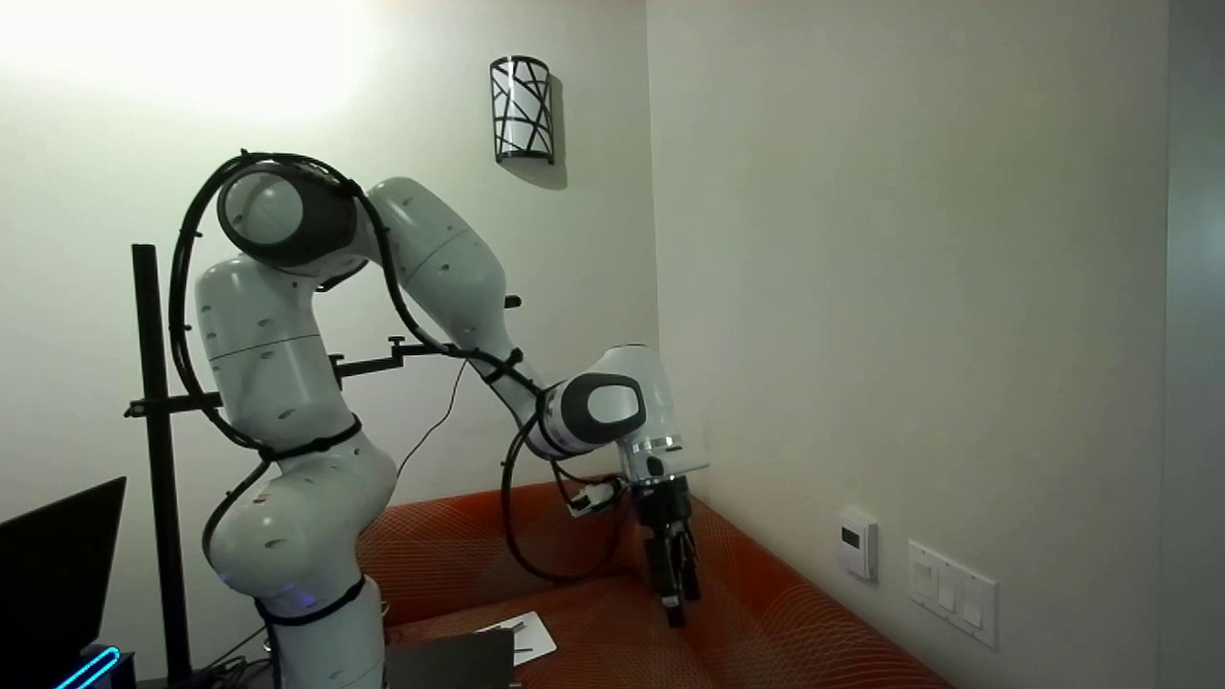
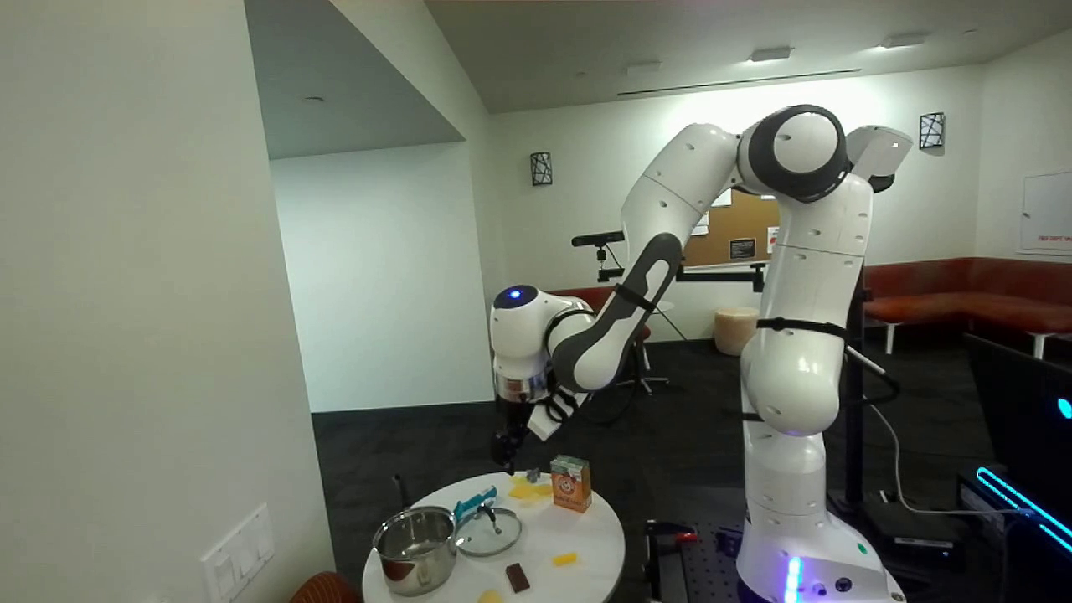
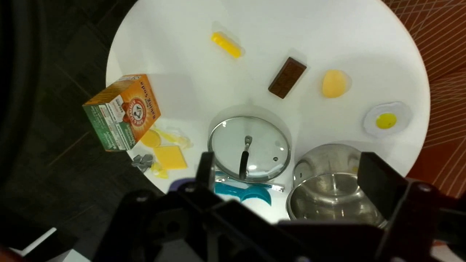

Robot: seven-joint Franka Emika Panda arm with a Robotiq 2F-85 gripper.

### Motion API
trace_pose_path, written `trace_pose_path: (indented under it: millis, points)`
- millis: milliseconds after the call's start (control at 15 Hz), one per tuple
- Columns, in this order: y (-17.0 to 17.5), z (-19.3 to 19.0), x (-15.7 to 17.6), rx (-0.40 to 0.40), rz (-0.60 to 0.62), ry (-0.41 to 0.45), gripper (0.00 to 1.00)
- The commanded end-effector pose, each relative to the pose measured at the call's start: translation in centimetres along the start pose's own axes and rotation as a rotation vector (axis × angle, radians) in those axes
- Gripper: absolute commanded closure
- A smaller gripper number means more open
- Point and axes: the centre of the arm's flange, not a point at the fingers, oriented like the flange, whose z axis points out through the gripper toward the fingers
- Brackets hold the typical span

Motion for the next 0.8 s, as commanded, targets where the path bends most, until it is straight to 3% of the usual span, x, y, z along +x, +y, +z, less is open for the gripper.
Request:
trace_pose_path:
  millis: [0,267,733]
  points:
    - [-0.62,1.82,0.62,-0.014,0.088,0.032,0.00]
    - [-0.65,2.42,0.05,-0.002,0.147,0.014,0.00]
    - [-0.17,2.33,-0.06,-0.019,0.124,0.000,0.00]
